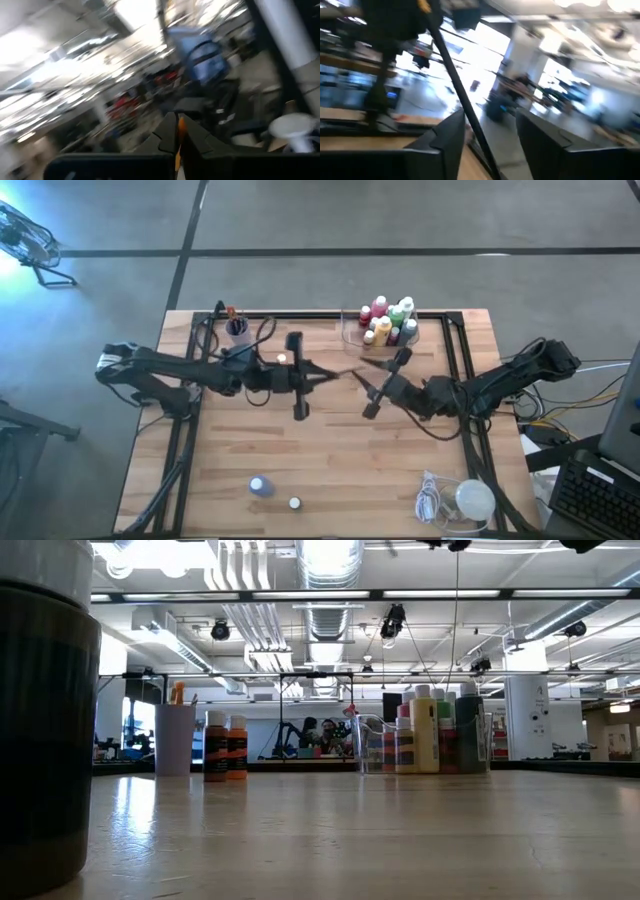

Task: Pick & Place Paint Supplies
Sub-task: Put the gold paint brush into the violet cup

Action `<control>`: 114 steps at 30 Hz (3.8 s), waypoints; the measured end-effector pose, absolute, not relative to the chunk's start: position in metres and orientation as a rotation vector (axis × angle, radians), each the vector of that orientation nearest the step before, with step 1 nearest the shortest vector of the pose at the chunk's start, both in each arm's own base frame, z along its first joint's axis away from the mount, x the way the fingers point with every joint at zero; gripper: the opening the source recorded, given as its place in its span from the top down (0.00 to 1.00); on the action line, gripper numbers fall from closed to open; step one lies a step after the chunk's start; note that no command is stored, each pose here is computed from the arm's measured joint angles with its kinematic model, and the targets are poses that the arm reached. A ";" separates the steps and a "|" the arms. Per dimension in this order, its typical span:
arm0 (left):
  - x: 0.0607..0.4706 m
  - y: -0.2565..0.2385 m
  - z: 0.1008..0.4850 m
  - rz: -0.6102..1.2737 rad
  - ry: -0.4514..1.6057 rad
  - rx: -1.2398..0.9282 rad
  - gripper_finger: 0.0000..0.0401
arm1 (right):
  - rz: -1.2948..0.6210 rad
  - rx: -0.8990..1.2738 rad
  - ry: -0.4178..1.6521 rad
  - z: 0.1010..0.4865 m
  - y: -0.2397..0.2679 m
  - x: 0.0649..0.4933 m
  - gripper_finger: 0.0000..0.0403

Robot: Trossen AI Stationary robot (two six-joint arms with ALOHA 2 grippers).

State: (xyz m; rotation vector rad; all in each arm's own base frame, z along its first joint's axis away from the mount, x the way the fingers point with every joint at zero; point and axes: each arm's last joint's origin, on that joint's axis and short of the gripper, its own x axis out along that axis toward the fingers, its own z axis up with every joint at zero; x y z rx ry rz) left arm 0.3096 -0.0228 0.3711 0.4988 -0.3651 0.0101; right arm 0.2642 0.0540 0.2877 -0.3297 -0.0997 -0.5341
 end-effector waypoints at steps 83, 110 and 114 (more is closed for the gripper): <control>0.127 0.122 0.245 1.174 0.241 -0.129 0.98 | -0.826 -0.225 -0.021 0.284 0.047 0.259 0.34; 0.131 0.127 0.225 1.164 0.284 -0.135 0.70 | -0.826 -0.225 -0.021 0.284 0.047 0.259 0.27; 0.132 0.128 0.238 1.163 0.246 -0.124 0.61 | -0.826 -0.225 -0.021 0.284 0.047 0.259 0.26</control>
